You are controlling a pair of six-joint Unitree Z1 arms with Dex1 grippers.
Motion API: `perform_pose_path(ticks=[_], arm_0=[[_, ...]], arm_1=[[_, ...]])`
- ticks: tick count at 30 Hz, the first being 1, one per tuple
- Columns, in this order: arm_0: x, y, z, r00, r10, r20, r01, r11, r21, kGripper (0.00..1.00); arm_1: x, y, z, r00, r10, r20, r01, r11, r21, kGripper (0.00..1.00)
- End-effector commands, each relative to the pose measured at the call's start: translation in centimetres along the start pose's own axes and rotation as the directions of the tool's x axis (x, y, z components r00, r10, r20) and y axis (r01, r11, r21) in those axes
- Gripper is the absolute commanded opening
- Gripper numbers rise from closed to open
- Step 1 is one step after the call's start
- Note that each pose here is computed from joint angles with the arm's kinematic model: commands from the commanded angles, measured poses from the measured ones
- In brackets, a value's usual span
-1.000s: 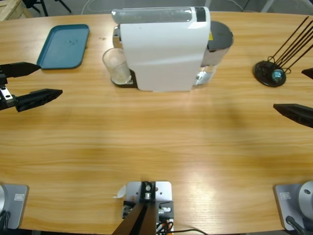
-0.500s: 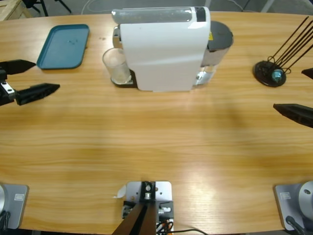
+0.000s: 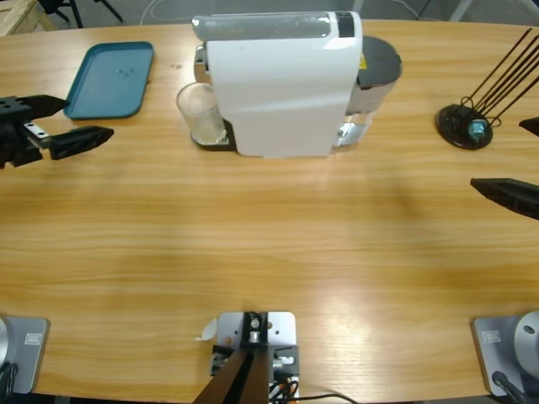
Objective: Pour coffee
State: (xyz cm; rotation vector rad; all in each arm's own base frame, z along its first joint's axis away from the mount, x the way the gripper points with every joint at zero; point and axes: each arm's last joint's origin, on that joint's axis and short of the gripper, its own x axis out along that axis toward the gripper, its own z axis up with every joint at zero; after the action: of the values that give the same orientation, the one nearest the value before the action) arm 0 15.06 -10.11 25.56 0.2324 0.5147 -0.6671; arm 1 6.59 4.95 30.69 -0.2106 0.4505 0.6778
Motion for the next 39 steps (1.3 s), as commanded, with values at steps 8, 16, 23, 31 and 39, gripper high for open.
perform_pose_path(ticks=[8, 16, 23, 31, 39], arm_0=[[5.9, -0.5, 1.8, 0.984, -0.177, -0.006, 0.178, 0.983, 0.046, 0.950], [10.0, -1.2, 2.6, 0.971, -0.233, -0.043, 0.236, 0.970, 0.057, 0.927], [11.8, -1.3, 2.5, 0.963, -0.265, -0.059, 0.268, 0.962, 0.049, 0.936], [13.8, -1.4, 2.8, 0.948, -0.314, -0.058, 0.315, 0.949, 0.023, 0.945], [15.3, -1.3, 2.7, 0.946, -0.316, -0.074, 0.318, 0.948, 0.014, 0.945]], arm_1=[[0.5, 0.1, -0.6, 1.000, 0.010, -0.018, -0.009, 1.000, 0.013, 1.000], [0.6, 0.1, -0.5, 1.000, 0.009, -0.016, -0.009, 1.000, 0.013, 1.000], [0.6, 0.1, -0.6, 1.000, 0.010, -0.017, -0.009, 1.000, 0.013, 1.000], [0.7, 0.1, -0.6, 1.000, 0.010, -0.022, -0.009, 1.000, 0.013, 1.000], [0.8, 0.0, -0.6, 1.000, 0.009, -0.028, -0.009, 1.000, 0.014, 1.000]])
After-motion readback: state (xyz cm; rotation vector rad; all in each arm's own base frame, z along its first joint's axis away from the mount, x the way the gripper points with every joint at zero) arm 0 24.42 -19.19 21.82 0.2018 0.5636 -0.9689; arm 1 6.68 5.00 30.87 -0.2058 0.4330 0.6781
